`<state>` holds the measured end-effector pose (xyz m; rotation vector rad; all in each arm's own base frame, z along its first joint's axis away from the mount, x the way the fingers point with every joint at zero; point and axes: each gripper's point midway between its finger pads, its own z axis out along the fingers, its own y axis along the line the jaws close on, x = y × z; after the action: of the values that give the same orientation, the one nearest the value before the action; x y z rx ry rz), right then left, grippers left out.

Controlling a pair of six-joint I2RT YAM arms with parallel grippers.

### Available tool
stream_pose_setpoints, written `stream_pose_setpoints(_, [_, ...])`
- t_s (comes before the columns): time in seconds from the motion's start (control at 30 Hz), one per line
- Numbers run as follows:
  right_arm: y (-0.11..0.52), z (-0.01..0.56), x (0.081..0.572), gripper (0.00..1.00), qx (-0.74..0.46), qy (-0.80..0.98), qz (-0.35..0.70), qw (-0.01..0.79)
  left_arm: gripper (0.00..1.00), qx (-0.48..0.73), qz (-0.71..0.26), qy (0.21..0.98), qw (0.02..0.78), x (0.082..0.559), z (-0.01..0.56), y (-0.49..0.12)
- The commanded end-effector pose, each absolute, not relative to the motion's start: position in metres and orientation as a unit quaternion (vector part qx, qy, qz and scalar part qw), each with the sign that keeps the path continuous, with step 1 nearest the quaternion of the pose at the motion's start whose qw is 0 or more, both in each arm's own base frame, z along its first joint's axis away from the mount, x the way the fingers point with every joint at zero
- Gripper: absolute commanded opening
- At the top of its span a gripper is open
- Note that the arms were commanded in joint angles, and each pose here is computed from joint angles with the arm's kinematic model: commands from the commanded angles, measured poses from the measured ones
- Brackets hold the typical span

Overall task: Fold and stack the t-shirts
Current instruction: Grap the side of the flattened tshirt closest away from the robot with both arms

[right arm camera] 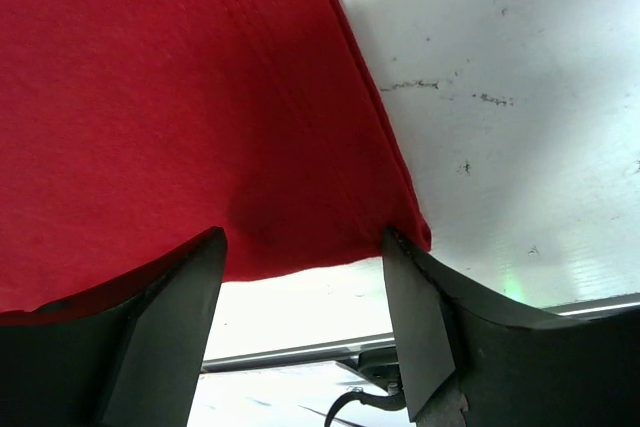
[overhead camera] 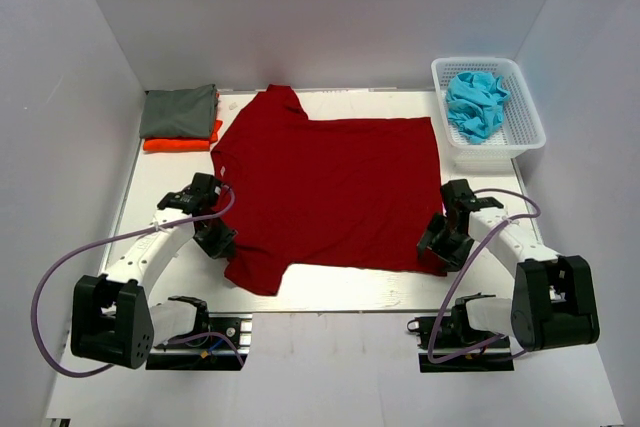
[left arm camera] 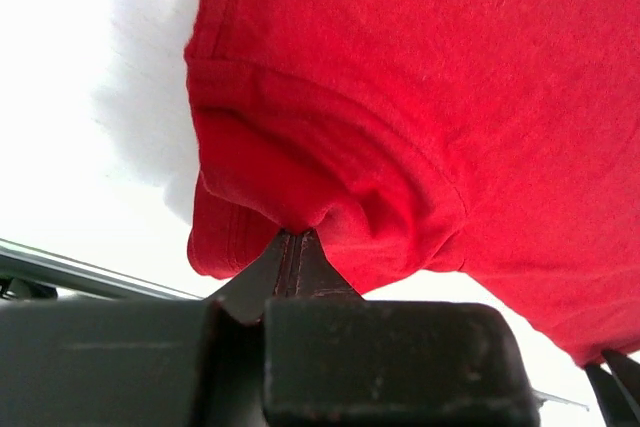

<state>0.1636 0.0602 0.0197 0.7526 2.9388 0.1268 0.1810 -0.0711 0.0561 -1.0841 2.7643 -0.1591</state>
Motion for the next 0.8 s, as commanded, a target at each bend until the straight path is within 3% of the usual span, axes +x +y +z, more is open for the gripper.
stream_pose_setpoints(0.0, [0.063,0.018,0.165,0.69,0.251,0.965,0.054,0.055,0.00,-0.345,-0.086,0.931,0.078,0.177,0.069,-0.081])
stream_pose_setpoints(0.33, [0.047,0.029,0.158,0.71,0.261,0.963,0.013,0.064,0.00,-0.332,-0.096,0.934,-0.091,0.097,0.076,-0.097])
stream_pose_setpoints(0.77, [0.054,0.024,0.148,0.72,0.268,0.962,0.031,0.047,0.00,-0.311,-0.061,0.944,-0.087,0.112,0.075,-0.088])
